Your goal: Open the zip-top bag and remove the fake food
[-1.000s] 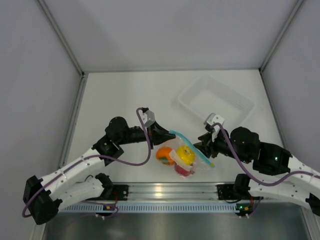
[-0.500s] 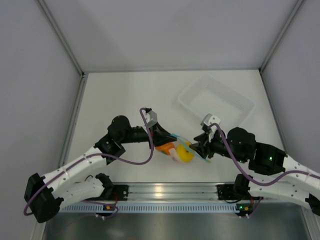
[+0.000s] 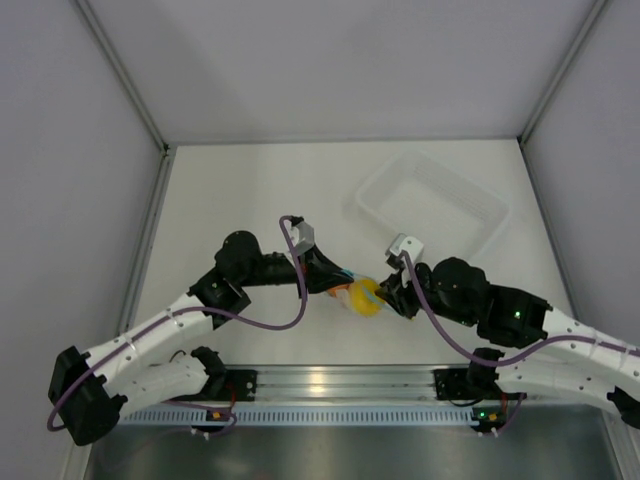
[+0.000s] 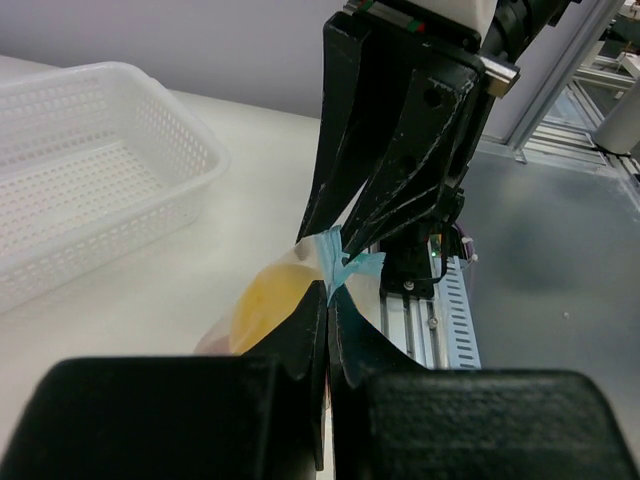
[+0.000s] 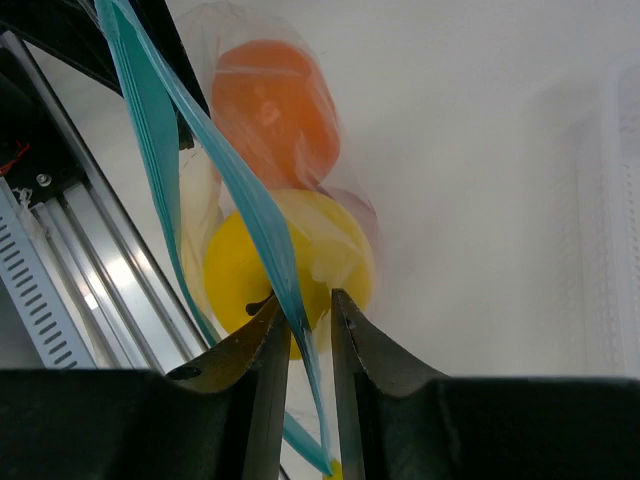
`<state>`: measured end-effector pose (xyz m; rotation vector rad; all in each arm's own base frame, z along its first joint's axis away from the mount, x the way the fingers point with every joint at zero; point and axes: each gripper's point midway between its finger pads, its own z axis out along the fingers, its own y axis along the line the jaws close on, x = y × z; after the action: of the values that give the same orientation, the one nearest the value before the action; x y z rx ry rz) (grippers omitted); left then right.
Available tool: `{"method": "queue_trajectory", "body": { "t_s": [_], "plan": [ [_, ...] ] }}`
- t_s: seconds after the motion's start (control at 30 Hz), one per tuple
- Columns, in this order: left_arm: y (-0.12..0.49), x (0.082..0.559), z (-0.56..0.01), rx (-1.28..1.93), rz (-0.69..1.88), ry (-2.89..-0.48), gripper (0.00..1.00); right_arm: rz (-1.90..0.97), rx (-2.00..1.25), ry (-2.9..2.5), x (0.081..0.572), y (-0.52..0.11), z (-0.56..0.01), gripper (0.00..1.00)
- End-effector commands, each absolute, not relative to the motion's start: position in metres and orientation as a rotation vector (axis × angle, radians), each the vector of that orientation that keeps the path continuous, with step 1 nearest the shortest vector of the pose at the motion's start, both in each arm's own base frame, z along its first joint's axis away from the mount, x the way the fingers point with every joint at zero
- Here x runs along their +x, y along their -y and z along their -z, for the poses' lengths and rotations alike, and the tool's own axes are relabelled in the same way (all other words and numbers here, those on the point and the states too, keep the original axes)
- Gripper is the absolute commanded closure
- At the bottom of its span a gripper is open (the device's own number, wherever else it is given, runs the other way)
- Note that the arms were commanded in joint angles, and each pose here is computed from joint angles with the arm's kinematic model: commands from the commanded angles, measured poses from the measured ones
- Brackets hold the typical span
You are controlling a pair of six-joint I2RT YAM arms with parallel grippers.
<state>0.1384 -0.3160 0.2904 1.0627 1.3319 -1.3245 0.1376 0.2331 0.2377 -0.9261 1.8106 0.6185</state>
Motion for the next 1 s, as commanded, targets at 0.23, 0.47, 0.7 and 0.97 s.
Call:
{"method": "queue_trajectory", "body": {
  "t_s": [0.23,0.47,0.7,0.97],
  "plan": [
    [0.319,0.156,-0.330,0.972,1.279,-1.241,1.00,-0.684,-0.896,-1.756,0.146,-0.259,-0.256,1.00],
    [0.309,0.232,-0.297,0.686,1.155,-1.552,1.00,-0.677,-0.779,-1.890,0.160,-0.279,-0.252,1.00],
    [0.286,0.282,-0.261,0.461,1.052,-1.772,0.90,-0.504,-0.506,-2.083,0.198,-0.292,-0.223,1.00],
    [0.273,0.288,-0.254,0.358,0.975,-1.871,0.40,-0.507,-0.311,-2.169,0.229,-0.305,-0.193,1.00]
  ]
}}
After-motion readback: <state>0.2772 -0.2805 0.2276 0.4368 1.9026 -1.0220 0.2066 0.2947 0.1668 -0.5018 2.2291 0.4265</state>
